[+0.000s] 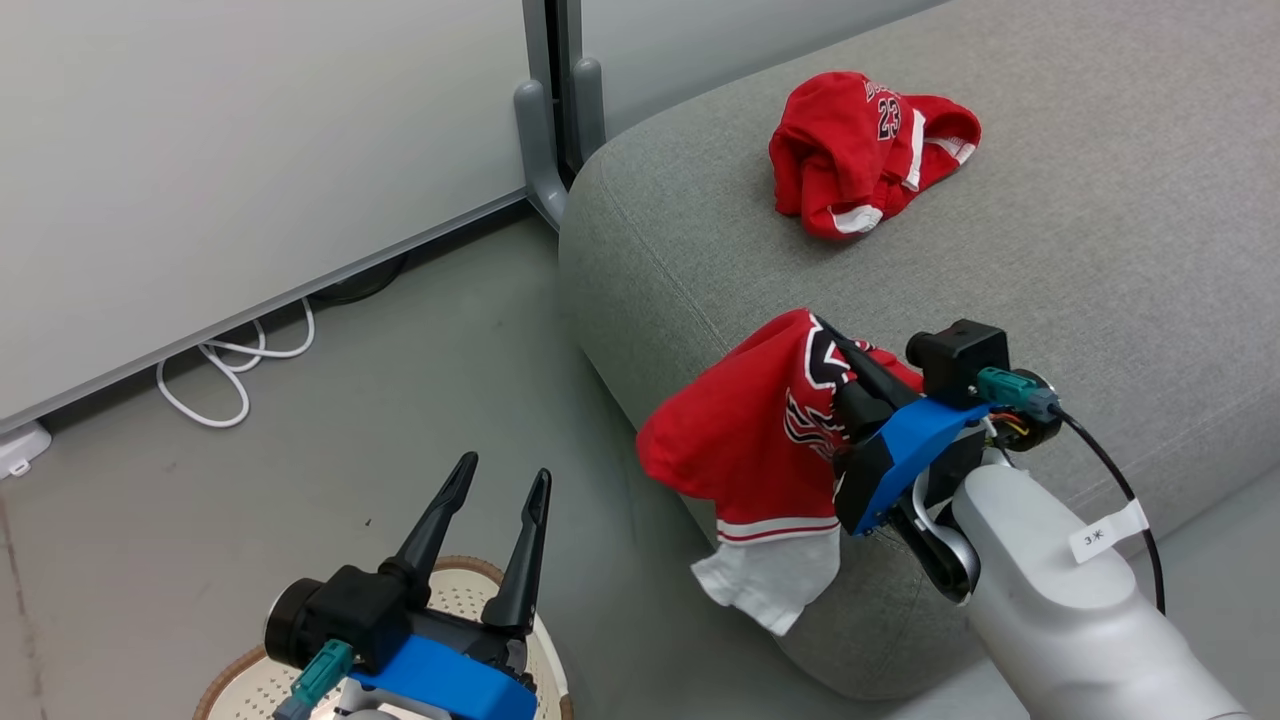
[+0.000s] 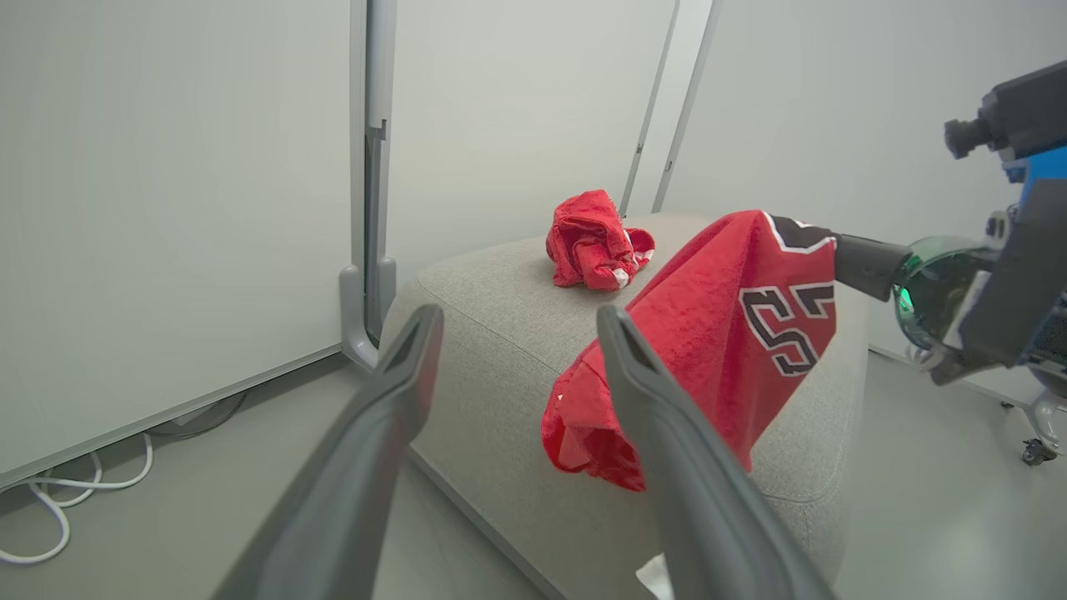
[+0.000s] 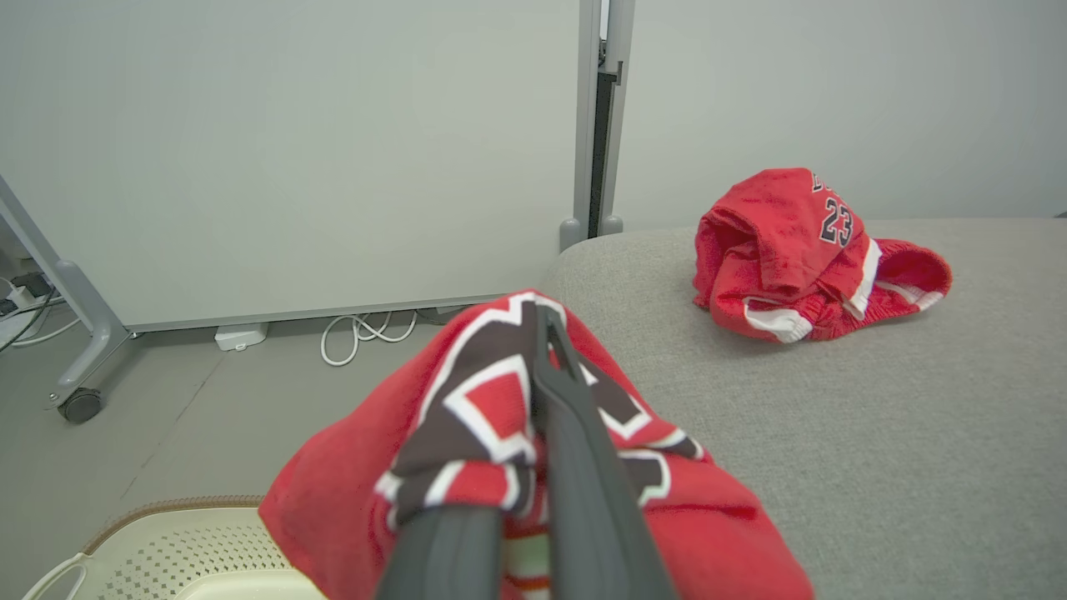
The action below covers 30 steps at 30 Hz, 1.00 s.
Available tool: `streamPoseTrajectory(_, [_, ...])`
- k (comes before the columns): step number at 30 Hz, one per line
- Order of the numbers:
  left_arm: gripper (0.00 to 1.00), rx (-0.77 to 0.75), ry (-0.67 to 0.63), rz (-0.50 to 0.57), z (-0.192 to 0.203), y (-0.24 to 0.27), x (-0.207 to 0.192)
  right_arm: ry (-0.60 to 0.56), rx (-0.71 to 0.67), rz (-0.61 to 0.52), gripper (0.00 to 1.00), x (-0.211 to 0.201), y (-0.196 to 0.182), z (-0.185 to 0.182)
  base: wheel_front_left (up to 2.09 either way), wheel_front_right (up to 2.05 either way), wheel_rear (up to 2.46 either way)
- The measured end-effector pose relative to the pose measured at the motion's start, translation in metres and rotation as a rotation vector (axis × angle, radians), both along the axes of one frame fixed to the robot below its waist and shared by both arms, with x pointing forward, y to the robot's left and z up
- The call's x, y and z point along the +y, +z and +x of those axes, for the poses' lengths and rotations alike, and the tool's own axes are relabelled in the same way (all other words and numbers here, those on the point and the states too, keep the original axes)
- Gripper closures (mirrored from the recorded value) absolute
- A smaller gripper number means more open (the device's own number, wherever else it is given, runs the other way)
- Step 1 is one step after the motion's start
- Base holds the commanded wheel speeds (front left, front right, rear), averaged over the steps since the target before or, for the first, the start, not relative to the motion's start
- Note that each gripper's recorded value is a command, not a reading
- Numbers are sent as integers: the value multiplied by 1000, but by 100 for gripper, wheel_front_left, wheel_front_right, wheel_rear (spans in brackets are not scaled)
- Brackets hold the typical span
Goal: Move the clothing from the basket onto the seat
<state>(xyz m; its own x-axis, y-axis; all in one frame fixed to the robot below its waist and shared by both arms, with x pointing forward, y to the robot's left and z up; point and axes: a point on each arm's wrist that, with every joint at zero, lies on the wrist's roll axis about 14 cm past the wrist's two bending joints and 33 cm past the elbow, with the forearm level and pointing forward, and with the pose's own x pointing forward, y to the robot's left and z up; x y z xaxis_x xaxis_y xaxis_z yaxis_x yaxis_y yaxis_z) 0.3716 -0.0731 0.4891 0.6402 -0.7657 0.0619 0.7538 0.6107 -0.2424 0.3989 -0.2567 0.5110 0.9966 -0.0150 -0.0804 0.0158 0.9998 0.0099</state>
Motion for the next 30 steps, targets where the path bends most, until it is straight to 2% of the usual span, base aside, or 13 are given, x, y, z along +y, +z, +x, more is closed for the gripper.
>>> streamPoseTrajectory(9, [0, 10, -15, -5, 5, -6, -3, -52, -35, 42, 100, -15, 10, 20, 0, 0, 0])
streamPoseTrajectory(14, [0, -10, -20, -19, 22, -8, -3, -99, -104, 2, 100, -45, 47, 55, 0, 0, 0])
streamPoseTrajectory(24, [0, 28, -6, -3, 65, -55, 14, -259, -278, -202, 100, -136, 145, 130, 0, 0, 0])
streamPoseTrajectory(27, [0, 33, -4, 2, 77, -70, 19, -286, -278, -281, 100, -153, 151, 149, 0, 0, 0])
streamPoseTrajectory(30, [0, 34, 5, 2, 87, -79, 23, -322, -276, -288, 100, -167, 147, 157, 0, 0, 0])
